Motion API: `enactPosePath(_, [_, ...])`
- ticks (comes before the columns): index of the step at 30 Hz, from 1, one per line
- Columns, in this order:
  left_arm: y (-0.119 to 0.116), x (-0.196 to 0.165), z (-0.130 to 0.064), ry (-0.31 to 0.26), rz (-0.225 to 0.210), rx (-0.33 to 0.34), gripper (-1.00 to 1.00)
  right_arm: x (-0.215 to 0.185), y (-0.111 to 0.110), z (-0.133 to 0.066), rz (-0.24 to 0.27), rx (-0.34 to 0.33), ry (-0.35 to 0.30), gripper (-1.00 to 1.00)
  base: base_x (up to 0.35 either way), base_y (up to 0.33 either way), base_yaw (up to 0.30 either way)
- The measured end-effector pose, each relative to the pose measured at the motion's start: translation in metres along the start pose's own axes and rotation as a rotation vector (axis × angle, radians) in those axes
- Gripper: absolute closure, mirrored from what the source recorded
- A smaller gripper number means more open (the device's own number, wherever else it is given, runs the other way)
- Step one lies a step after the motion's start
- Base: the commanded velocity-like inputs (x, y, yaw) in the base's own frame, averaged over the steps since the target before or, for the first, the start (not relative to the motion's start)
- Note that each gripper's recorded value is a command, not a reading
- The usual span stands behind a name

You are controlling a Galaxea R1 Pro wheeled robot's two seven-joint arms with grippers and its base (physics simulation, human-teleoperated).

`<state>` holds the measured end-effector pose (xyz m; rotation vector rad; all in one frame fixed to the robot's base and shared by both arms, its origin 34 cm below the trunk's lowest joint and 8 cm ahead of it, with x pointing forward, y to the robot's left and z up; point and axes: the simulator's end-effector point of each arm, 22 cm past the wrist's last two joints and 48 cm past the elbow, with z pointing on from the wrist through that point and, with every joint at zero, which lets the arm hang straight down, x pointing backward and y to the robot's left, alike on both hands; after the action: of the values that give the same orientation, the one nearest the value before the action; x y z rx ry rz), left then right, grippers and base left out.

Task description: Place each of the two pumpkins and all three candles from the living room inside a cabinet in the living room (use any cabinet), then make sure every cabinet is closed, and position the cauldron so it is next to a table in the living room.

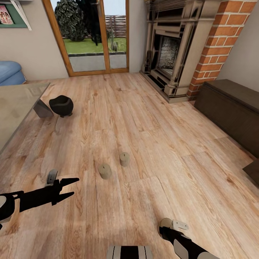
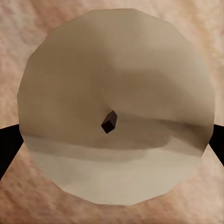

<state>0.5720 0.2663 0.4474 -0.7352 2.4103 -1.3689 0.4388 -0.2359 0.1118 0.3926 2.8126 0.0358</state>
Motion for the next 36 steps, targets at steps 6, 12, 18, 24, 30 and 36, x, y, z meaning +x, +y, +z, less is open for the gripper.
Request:
enactPosePath(6, [0.0,0.0,0.0,0.0,0.0,-0.001,-1.0,0.0,0.0,0.0,0.0,0.0,0.0,1.0,0.0,0.0,0.0])
enactPosePath(12, [0.001,0.0,0.0,0.0,0.001,-0.002,-1.0,0.0,0.0,0.0,0.001,0.0,0.0,1.0,0.0,0.0,0.0])
enactPosePath(18, [-0.001,0.0,-0.001,-0.002,0.005,-0.001,-1.0,-0.002,0.001,-0.001,0.0,-0.002,-0.004,1.0,0.0,0.0,0.0])
enactPosePath(24, [-0.011,-0.001,-0.007,-0.013,0.024,0.009,-1.0,-0.014,0.004,-0.007,0.0,-0.01,-0.029,1.0,0.0,0.0,0.0])
enactPosePath(30, [-0.014,-0.004,-0.014,-0.028,0.027,0.008,-1.0,-0.028,0.01,-0.014,0.003,-0.025,-0.056,1.0,0.0,0.0,0.0])
enactPosePath(36, [-0.015,-0.008,-0.021,-0.048,0.035,-0.004,-1.0,-0.041,0.036,-0.024,0.01,-0.082,-0.016,1.0,0.0,0.0,0.0])
